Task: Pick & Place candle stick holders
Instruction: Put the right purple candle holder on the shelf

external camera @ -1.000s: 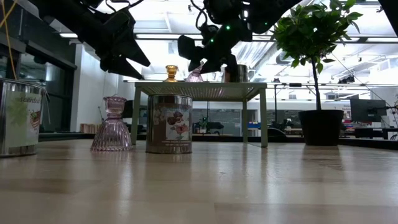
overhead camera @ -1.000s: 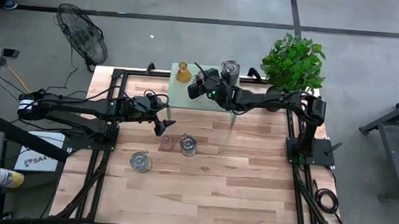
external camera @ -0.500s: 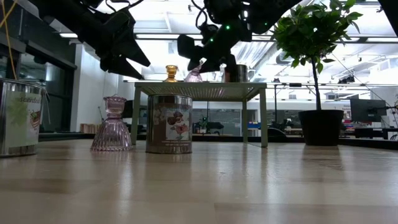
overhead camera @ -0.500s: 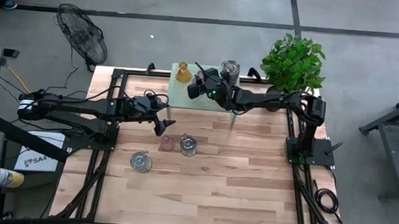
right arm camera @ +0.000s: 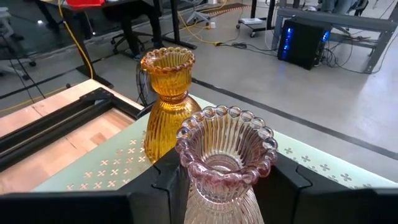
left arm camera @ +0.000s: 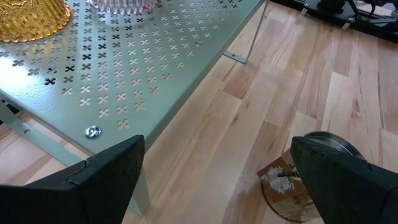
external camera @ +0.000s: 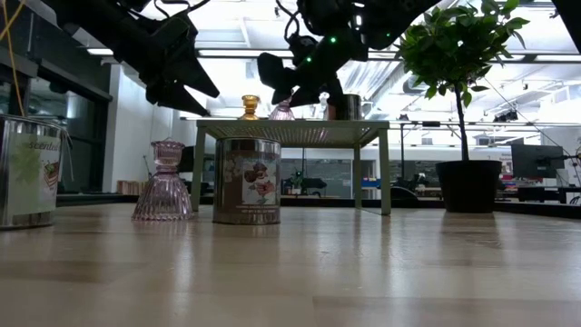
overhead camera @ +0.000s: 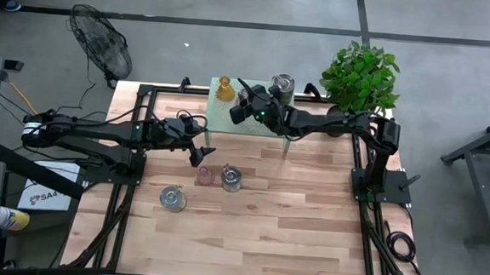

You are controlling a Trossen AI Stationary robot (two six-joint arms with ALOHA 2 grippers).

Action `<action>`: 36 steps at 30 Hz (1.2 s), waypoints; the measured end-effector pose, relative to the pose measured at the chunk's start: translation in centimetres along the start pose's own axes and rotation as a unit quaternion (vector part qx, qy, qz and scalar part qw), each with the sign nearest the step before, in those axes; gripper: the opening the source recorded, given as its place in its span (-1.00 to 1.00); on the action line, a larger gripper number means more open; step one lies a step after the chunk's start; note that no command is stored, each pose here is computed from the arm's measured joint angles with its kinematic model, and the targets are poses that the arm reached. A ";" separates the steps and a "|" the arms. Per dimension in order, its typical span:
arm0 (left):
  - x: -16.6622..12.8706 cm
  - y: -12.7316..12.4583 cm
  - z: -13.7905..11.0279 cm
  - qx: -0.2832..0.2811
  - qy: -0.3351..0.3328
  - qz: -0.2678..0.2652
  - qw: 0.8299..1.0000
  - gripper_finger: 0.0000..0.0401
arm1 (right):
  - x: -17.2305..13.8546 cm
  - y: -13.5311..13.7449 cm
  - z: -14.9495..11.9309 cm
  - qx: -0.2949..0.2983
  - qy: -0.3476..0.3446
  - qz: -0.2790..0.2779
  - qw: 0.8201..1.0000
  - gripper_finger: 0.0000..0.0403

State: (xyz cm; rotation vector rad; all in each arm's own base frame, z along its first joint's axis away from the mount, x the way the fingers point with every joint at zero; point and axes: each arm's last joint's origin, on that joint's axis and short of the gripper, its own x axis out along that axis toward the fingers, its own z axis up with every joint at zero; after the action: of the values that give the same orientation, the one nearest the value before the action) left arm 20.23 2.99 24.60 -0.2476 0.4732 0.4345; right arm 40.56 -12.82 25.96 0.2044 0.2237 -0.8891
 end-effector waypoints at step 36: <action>0.0 0.0 -0.1 0.002 0.004 -0.001 1.000 0.98 | 0.0 0.3 0.8 -0.032 -0.022 0.068 0.997 -0.03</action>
State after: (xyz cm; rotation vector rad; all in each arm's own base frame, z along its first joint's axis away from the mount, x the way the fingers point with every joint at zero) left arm 20.19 2.98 24.53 -0.2453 0.4816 0.4312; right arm 40.93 -12.84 26.78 0.1385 0.1945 -0.7503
